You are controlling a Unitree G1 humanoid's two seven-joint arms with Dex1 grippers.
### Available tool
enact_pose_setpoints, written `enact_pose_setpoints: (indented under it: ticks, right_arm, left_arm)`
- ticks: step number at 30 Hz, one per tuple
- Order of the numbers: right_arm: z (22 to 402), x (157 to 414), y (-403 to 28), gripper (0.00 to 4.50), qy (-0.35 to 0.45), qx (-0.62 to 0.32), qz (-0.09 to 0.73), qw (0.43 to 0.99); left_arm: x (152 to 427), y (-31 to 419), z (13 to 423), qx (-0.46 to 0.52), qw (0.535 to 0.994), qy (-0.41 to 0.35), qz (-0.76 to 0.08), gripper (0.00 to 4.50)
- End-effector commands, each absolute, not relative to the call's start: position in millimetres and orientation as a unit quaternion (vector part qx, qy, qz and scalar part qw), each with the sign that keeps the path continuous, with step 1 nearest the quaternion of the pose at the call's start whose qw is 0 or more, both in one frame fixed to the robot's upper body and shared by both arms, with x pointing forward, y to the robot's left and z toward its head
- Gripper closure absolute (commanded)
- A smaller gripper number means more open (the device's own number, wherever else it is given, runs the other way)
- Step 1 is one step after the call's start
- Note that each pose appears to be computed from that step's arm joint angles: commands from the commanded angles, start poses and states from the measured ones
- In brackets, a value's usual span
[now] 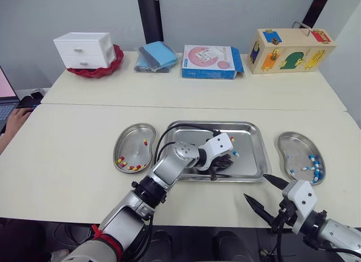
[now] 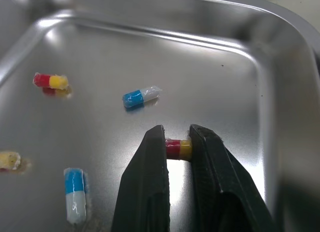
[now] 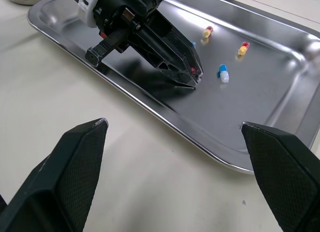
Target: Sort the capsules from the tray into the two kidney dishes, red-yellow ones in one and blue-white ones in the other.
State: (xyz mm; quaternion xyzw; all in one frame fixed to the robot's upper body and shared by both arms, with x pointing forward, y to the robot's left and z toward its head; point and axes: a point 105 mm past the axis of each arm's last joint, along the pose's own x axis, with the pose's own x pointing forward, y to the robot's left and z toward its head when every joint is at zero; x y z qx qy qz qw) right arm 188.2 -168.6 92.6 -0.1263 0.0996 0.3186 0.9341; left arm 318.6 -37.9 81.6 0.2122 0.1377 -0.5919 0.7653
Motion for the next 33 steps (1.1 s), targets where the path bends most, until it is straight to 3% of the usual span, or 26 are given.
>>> enact_pose_setpoints:
  ticks: [1,13,22,27,33]
  right_arm:
    - [102,188,-164,0.0,0.081,-0.132,0.326,0.933]
    - [104,191,-161,0.0,0.065,-0.168,0.381,0.907]
    - [120,192,-117,0.0,0.008,-0.179,0.523,0.834]
    - [129,198,-92,0.0,-0.031,-0.168,0.571,0.803]
    - [131,206,-78,0.0,-0.046,-0.159,0.589,0.791]
  left_arm:
    - [313,-43,93,0.211,0.757,0.118,-0.607,4.16]
    - [289,7,156,0.19,0.756,0.091,-0.619,4.16]
    - [299,133,172,0.174,0.869,0.135,-0.444,4.16]
    - [289,181,168,0.172,0.906,0.148,-0.356,4.16]
    - [286,205,161,0.161,0.929,0.143,-0.3,4.16]
